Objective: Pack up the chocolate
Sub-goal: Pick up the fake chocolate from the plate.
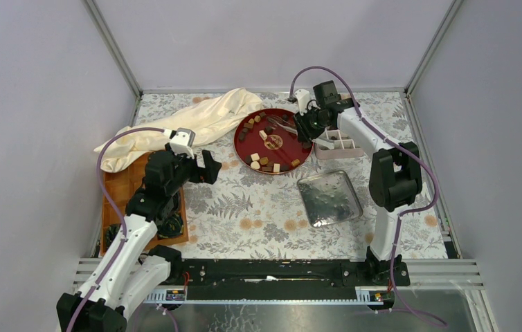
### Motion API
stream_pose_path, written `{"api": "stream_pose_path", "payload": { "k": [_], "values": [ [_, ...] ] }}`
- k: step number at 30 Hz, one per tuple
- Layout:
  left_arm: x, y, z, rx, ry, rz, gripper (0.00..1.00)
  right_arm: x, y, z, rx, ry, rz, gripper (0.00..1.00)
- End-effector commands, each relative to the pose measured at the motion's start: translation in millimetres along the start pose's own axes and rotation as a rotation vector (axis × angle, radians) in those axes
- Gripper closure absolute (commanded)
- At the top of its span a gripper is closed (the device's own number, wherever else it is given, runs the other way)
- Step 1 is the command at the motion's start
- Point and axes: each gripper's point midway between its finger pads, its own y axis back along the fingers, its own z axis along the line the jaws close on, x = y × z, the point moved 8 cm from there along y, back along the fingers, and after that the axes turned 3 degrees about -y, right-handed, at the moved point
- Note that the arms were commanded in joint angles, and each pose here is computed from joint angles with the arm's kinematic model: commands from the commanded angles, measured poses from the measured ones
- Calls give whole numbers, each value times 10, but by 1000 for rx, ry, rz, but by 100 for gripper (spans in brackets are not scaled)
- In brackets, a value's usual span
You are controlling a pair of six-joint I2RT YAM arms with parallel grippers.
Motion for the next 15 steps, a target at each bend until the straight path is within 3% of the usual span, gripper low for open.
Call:
{"api": "stream_pose_path", "payload": {
  "k": [1,15],
  "values": [
    [-8,-13,12,1,-18,-13,1,-101,43,-36,28,39,-46,60],
    [-46,22,-5,10,-20,-32,1,-21,-96,-101,39,38,1,59]
  ]
}}
